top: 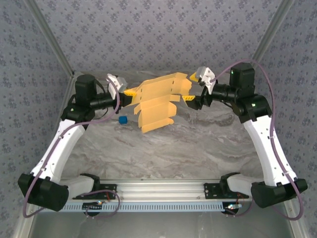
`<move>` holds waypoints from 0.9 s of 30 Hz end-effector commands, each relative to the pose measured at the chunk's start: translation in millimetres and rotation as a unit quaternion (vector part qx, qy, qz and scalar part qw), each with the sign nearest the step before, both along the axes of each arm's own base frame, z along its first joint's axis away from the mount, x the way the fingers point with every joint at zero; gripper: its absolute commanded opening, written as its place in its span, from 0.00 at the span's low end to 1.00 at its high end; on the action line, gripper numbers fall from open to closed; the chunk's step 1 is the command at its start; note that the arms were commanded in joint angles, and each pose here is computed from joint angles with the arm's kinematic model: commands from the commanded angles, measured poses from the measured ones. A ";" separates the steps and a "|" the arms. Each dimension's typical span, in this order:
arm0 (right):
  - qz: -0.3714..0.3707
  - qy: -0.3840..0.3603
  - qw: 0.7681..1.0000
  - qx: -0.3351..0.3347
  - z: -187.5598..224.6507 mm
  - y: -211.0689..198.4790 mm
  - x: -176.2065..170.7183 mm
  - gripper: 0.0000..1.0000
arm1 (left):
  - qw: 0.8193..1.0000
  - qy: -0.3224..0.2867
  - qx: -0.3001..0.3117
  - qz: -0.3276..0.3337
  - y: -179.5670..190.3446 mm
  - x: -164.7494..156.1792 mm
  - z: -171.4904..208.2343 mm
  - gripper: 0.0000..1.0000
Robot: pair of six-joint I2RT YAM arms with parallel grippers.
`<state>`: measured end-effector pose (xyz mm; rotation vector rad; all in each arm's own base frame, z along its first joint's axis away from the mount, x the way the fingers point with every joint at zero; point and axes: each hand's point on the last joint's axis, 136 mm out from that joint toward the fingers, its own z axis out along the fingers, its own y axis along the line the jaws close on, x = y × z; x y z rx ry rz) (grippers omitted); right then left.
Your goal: Fold the paper box
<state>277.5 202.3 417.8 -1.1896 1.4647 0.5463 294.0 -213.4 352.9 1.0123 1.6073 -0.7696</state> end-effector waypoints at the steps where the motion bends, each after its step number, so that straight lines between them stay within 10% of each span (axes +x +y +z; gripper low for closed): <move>1: 0.015 -0.043 0.997 -0.059 0.2 7.6 -6.5 0.86 | 0.999 -0.013 0.018 -0.033 -3.2 -11.6 5.3 0.00; 13: 0.083 -0.059 0.986 -0.130 -19.6 38.9 13.8 0.81 | 0.996 0.001 0.035 -0.084 -16.0 -23.2 -0.5 0.00; 27: 0.153 0.023 0.980 -0.128 -46.0 53.5 9.7 0.38 | 0.994 -0.002 0.041 -0.097 -22.4 -25.6 -3.7 0.00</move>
